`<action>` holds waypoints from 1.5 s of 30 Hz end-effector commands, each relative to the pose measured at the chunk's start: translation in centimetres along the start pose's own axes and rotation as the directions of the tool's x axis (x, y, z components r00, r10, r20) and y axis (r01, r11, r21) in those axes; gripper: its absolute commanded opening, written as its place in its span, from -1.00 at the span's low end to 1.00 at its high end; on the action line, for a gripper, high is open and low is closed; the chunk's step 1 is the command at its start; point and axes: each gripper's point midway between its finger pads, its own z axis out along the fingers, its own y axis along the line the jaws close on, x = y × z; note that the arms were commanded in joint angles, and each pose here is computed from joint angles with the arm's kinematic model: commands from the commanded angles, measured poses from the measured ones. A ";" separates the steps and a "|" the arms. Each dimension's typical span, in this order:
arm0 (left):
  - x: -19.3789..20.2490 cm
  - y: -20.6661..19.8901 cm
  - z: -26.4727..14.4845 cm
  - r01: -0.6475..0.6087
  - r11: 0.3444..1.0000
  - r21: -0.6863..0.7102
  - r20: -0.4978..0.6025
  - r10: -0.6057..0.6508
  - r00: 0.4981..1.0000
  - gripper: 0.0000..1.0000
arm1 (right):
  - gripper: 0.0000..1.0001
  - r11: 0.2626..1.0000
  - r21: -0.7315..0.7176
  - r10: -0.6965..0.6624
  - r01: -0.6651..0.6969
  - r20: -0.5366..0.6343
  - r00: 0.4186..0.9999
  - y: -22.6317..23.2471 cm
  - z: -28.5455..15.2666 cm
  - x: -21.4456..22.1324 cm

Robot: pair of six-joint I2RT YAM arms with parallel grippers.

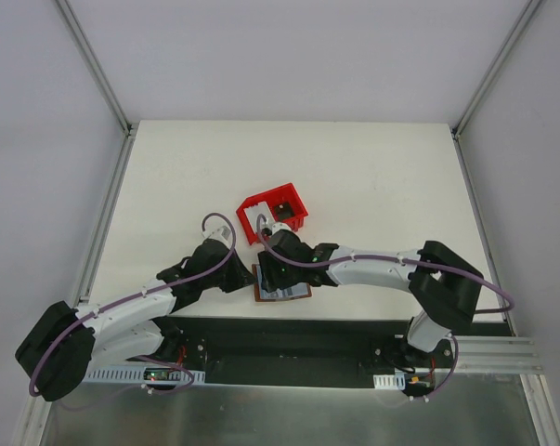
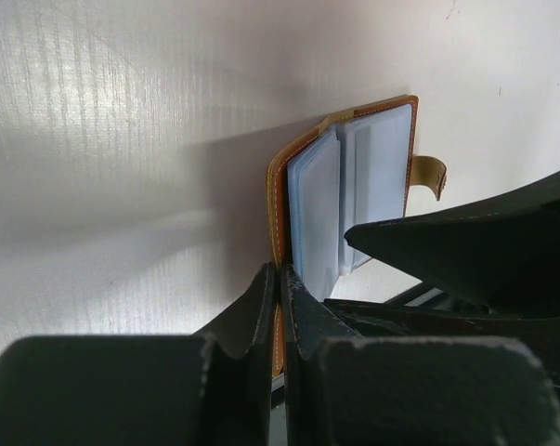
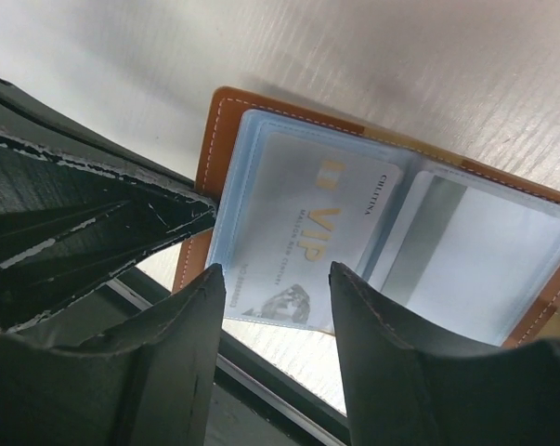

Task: Put the credit cards into the card holder
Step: Turn over the card slot in the card holder.

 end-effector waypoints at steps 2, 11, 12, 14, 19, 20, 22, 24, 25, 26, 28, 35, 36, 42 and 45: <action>-0.3 -0.7 -0.3 -0.005 1.000 0.029 0.003 0.005 1.000 -1.00 | 0.05 1.000 0.005 -0.030 0.030 0.019 0.999 0.9 -0.3 -1.1; -0.3 -0.7 -0.3 -0.007 1.000 0.030 0.002 0.007 1.000 -1.00 | 0.07 0.998 0.051 -0.040 0.041 -0.011 0.999 0.3 0.4 -0.7; -0.3 -0.7 -0.3 -0.007 1.000 0.029 0.003 0.007 1.000 -1.00 | 0.07 0.997 0.062 -0.042 0.043 -0.014 0.999 0.3 0.5 -0.7; -0.4 -0.6 -0.3 -0.002 1.000 0.025 0.013 0.002 1.000 -1.00 | 0.07 0.994 0.095 -0.047 0.049 -0.027 0.999 -0.2 0.5 -0.5; -0.5 -0.5 -0.5 0.004 1.000 0.028 0.025 -0.005 1.000 -1.00 | 0.02 0.992 0.110 -0.064 0.066 -0.023 0.998 -0.2 0.4 -0.6; -0.5 -0.4 -0.5 0.006 1.000 0.029 0.027 -0.006 1.000 -1.00 | 0.01 0.990 0.120 -0.071 0.073 -0.022 0.997 -0.3 0.3 -0.7; -0.5 -0.3 -0.5 0.006 1.000 0.028 0.027 -0.007 1.000 -1.00 | -0.01 0.988 0.132 -0.079 0.079 -0.009 0.997 -0.3 0.0 -0.9; -0.3 -0.2 -0.5 0.006 1.000 0.026 0.024 -0.007 1.000 -1.00 | -0.05 0.984 0.155 -0.087 0.087 -0.007 0.996 -0.6 -0.4 -1.0; -0.3 -0.1 -0.4 0.007 1.000 0.021 0.023 -0.007 1.000 -1.00 | -0.06 0.982 0.166 -0.088 0.088 -0.008 0.996 -0.8 -0.5 -1.0; -0.2 0.0 -0.4 0.007 1.000 0.021 0.021 -0.007 1.000 -1.00 | -0.07 0.980 0.180 -0.091 0.091 -0.008 0.996 -1.0 -0.7 -1.0; -0.2 0.0 -0.4 0.009 1.000 0.021 0.021 -0.009 1.000 -1.00 | -0.10 0.976 0.200 -0.092 0.091 0.000 0.996 -1.3 -1.0 -1.3; -0.2 0.3 -0.4 0.014 1.000 0.011 0.022 -0.014 1.000 -1.00 | -0.18 0.971 0.224 -0.095 0.089 0.015 0.995 -1.9 -1.6 -1.4; -0.2 0.3 -0.4 0.013 1.000 0.011 0.022 -0.013 1.000 -1.00 | -0.20 0.970 0.226 -0.094 0.087 0.017 0.995 -1.9 -1.7 -1.4; -0.1 0.4 -0.4 0.011 1.000 0.010 0.020 -0.011 1.000 -1.00 | -0.24 0.963 0.254 -0.099 0.085 0.040 0.994 -2.4 -2.6 -1.9; -0.1 0.4 -0.4 0.010 1.000 0.009 0.019 -0.010 1.000 -1.00 | -0.26 0.960 0.267 -0.100 0.083 0.048 0.994 -2.7 -3.1 -2.1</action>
